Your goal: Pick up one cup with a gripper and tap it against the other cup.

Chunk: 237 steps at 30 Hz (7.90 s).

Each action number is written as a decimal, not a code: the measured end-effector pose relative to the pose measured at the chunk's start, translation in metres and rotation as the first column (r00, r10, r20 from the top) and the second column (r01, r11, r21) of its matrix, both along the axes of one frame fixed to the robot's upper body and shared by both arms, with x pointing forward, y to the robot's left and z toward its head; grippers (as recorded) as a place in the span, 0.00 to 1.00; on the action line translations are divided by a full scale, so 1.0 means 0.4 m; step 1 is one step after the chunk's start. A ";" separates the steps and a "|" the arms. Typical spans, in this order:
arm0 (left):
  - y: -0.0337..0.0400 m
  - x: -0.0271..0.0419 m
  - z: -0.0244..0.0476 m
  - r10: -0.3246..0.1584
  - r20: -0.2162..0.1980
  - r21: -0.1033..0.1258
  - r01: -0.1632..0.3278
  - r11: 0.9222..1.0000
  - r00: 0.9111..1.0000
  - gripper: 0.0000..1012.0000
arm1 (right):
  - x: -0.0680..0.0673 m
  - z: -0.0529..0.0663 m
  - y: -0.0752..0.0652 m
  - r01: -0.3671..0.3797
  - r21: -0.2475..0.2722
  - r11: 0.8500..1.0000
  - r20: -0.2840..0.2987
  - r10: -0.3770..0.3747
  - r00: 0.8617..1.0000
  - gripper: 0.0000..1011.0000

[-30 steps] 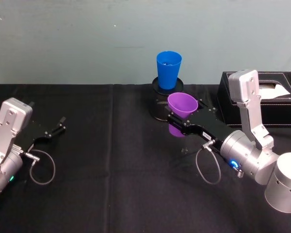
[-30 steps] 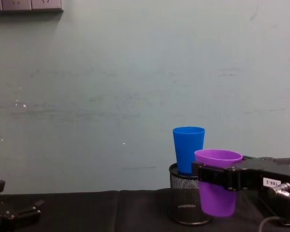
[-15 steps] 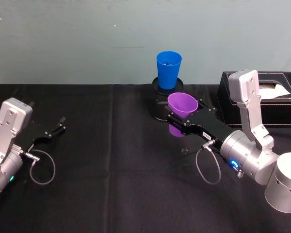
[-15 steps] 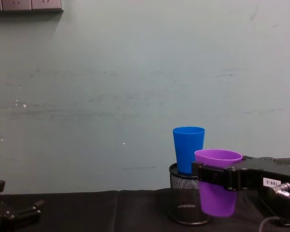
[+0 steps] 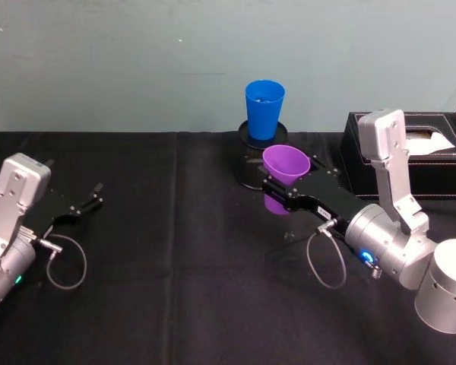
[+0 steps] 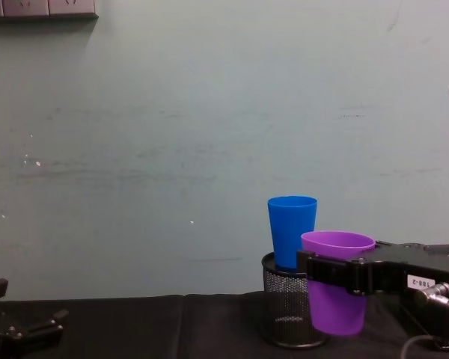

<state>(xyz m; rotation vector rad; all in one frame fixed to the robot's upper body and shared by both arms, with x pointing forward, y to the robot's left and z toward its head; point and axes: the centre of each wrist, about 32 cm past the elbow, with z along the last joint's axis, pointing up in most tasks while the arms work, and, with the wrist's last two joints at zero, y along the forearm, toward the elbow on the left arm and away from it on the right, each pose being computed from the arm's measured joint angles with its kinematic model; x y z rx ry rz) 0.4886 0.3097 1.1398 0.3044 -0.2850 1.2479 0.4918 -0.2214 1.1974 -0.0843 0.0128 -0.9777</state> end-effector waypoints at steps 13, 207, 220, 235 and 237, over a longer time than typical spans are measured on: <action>0.000 0.000 0.000 0.000 0.000 0.000 0.000 1.000 1.000 0.99 | 0.000 0.000 0.000 0.000 0.000 1.000 0.000 0.000 1.000 0.73; 0.000 0.000 0.000 0.000 0.000 0.000 0.000 1.000 1.000 0.99 | 0.253 0.049 0.060 0.073 0.000 0.997 -0.082 -0.073 0.994 0.73; 0.000 0.000 0.000 0.000 0.000 0.000 0.000 1.000 1.000 0.99 | 0.253 0.049 0.060 0.073 0.000 0.997 -0.082 -0.073 0.994 0.73; 0.000 0.000 0.000 0.000 0.000 0.000 0.000 1.000 1.000 0.99 | 0.253 0.049 0.060 0.073 0.000 0.997 -0.082 -0.073 0.994 0.73; 0.000 0.000 0.000 0.000 0.000 0.000 0.000 1.000 1.000 0.99 | 0.253 0.049 0.060 0.073 0.000 0.997 -0.082 -0.073 0.994 0.73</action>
